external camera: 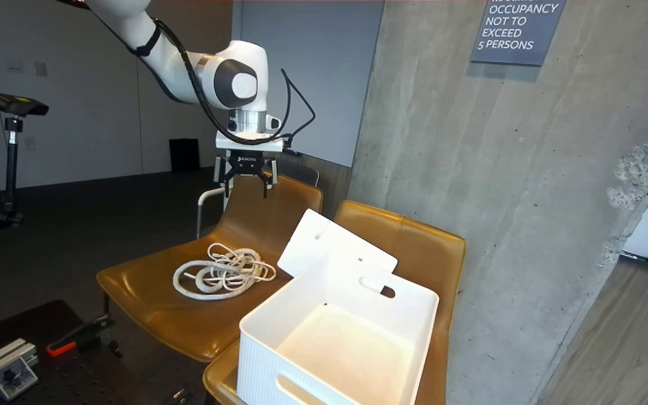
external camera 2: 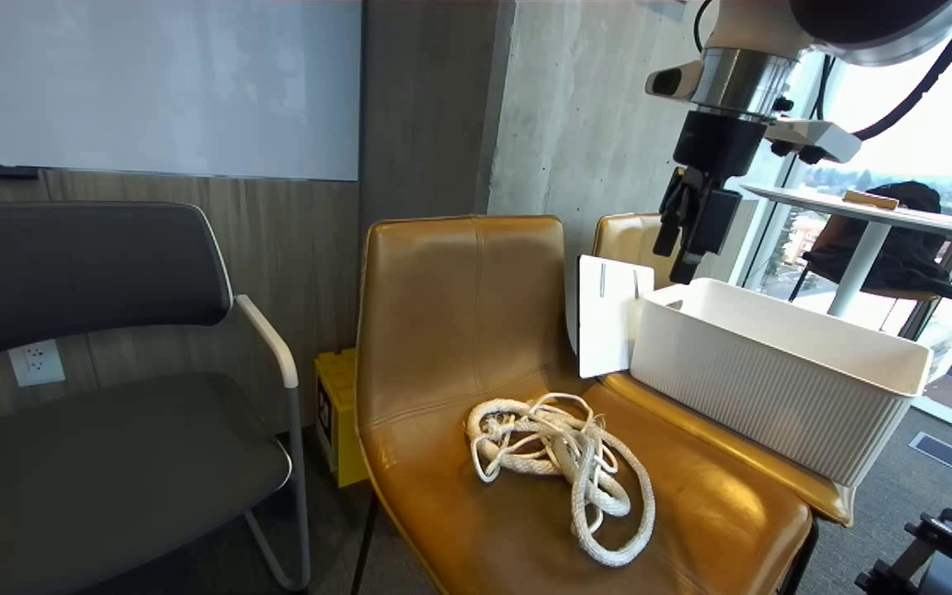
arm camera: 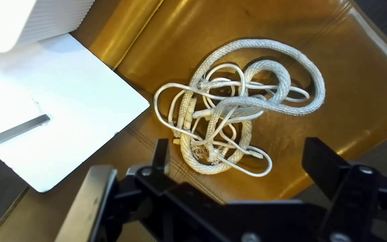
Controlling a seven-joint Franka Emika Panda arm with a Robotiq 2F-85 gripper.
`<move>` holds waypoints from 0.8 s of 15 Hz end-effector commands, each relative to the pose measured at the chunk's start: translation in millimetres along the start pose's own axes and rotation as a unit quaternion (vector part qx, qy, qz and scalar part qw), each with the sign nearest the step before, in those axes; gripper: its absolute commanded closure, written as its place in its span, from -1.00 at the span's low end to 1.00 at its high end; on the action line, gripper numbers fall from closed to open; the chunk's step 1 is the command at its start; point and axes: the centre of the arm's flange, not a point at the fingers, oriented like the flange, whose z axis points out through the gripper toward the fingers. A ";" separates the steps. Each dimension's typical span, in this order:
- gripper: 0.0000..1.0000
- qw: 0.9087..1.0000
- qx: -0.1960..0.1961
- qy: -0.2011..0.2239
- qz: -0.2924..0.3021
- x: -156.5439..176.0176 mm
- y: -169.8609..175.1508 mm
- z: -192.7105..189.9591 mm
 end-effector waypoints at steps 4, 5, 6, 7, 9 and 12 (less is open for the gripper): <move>-1.00 1.000 0.000 0.000 -0.001 0.4 -0.7 0.1; -1.00 1.000 0.000 0.000 -0.001 0.4 -0.7 0.1; -1.00 1.000 0.000 0.000 -0.001 0.4 -0.7 0.1; -1.00 1.000 0.000 0.000 -0.001 0.4 -0.7 0.1; -1.00 1.000 0.000 0.000 -0.001 0.4 -0.7 0.1; -1.00 1.000 -0.001 0.006 -0.001 1.6 -10.0 4.2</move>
